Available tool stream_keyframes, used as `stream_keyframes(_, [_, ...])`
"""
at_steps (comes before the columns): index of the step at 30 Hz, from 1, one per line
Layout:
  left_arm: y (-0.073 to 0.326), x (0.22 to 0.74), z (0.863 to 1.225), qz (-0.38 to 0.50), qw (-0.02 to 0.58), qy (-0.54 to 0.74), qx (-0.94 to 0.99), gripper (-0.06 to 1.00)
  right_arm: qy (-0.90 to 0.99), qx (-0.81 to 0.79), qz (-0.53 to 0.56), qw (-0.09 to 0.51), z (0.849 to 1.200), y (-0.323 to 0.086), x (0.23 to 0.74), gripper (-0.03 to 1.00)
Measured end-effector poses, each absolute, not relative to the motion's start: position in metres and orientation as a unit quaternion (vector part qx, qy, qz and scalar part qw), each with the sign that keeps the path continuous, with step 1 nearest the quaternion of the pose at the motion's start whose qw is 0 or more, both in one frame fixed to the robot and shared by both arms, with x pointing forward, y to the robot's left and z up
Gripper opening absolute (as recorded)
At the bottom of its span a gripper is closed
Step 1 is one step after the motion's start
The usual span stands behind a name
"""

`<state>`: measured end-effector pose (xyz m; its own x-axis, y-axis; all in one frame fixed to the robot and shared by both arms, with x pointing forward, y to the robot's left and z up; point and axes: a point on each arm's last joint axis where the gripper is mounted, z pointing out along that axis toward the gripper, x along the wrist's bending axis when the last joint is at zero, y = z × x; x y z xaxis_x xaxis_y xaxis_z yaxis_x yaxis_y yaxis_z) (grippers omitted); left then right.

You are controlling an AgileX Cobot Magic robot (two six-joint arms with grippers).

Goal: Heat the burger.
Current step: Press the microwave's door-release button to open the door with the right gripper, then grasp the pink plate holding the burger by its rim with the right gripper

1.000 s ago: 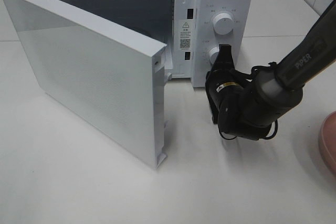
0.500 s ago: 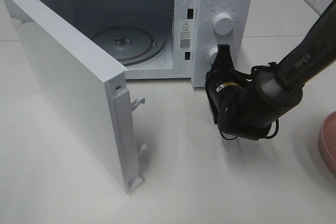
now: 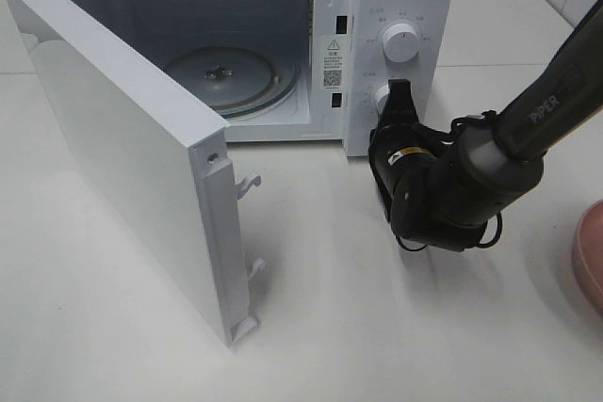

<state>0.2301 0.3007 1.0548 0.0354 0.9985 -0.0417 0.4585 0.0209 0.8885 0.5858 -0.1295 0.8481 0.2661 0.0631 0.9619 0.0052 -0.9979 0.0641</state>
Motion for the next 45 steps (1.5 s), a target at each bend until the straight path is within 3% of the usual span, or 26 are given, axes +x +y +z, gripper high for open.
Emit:
stream_keyframes(15, [0.301, 0.23, 1.055, 0.349, 0.387, 0.601, 0.607, 0.99, 0.071, 0.795, 0.602, 0.029, 0.871, -0.156, 0.56, 0.01])
stream_keyframes(24, [0.301, 0.23, 1.055, 0.349, 0.387, 0.601, 0.607, 0.99, 0.153, 0.837, 0.525, 0.018, 0.877, -0.164, 0.527, 0.01])
stream_keyframes(40, [0.301, 0.23, 1.055, 0.349, 0.387, 0.601, 0.607, 0.99, 0.483, 0.76, 0.426, 0.089, 0.935, -0.164, 0.493, 0.01])
stream_keyframes(45, [0.301, 0.23, 1.055, 0.349, 0.387, 0.601, 0.607, 0.99, 0.558, 0.736, 0.374, 0.085, 0.945, -0.176, 0.489, 0.02])
